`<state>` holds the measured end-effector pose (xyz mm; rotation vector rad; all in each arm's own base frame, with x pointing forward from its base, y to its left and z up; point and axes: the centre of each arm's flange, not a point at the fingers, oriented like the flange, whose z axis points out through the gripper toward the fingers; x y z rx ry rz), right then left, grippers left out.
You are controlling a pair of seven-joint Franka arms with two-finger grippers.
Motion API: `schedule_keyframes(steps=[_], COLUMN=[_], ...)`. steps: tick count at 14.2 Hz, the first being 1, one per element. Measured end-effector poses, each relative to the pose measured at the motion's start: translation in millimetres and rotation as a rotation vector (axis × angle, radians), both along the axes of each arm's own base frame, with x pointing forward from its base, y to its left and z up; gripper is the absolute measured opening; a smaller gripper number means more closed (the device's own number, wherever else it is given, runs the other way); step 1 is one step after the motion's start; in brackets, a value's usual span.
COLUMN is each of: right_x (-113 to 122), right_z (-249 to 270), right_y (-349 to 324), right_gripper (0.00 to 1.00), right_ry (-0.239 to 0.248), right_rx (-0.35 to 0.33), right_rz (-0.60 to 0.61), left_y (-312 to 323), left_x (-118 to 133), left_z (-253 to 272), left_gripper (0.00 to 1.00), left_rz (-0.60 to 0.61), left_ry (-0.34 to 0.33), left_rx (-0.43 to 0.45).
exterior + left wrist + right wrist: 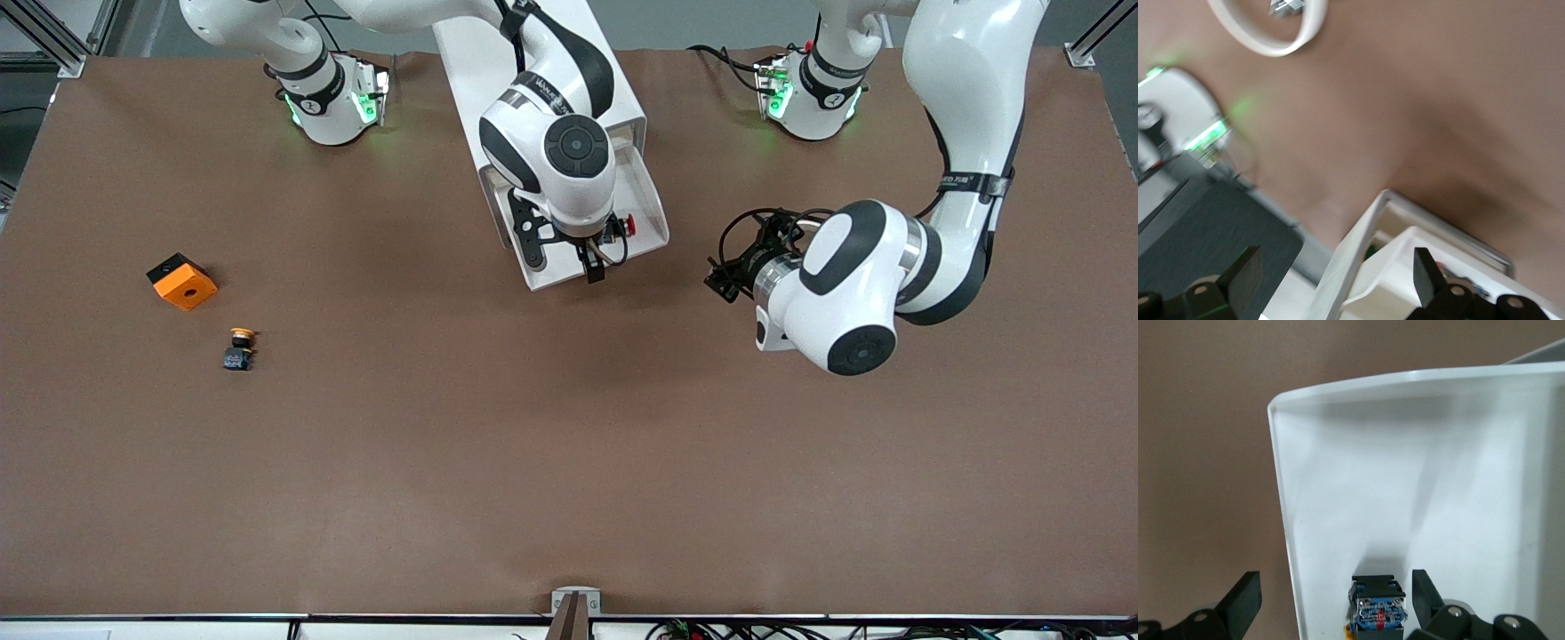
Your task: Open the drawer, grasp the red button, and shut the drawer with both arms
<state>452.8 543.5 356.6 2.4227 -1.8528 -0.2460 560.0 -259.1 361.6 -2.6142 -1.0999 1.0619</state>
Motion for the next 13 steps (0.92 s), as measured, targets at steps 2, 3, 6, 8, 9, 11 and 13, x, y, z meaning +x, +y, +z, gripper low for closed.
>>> schedule_keyframes(steps=[2,3,6,8,9,11,13], right_x=[-1.0,-1.6,-3.0,-3.6,-5.0,-9.0,-14.1], right_z=[-7.6,-11.7,-15.2,-13.7,-13.3,-13.4,-14.6], right_y=[1.2,2.0,3.8,5.2,6.5,9.8,13.9], right_gripper=[1.0,1.0,1.0,1.0,1.0,1.0,1.0], right_ry=[0.02,0.03,0.052,0.055,0.056,0.056,0.058], right_rx=[0.003,0.004,0.016,0.023,0.024,0.024,0.022], right_rz=[-0.008,-0.011,-0.021,-0.023,-0.021,-0.014,-0.006], left_y=[-7.7,-11.6,-17.7,-20.0,-20.6,-24.1,-27.3], left_x=[-2.1,-3.3,-3.8,-1.9,-1.9,-5.2,-12.3], left_z=[4.0,7.5,17.3,22.3,24.2,25.9,22.4], left_gripper=[1.0,1.0,1.0,1.0,1.0,1.0,1.0], left_rz=[-0.042,-0.068,-0.121,-0.144,-0.16,-0.186,-0.197], left_ry=[-0.121,-0.18,-0.347,-0.466,-0.521,-0.614,-0.663], left_rx=[-0.052,-0.076,-0.121,-0.156,-0.174,-0.2,-0.202])
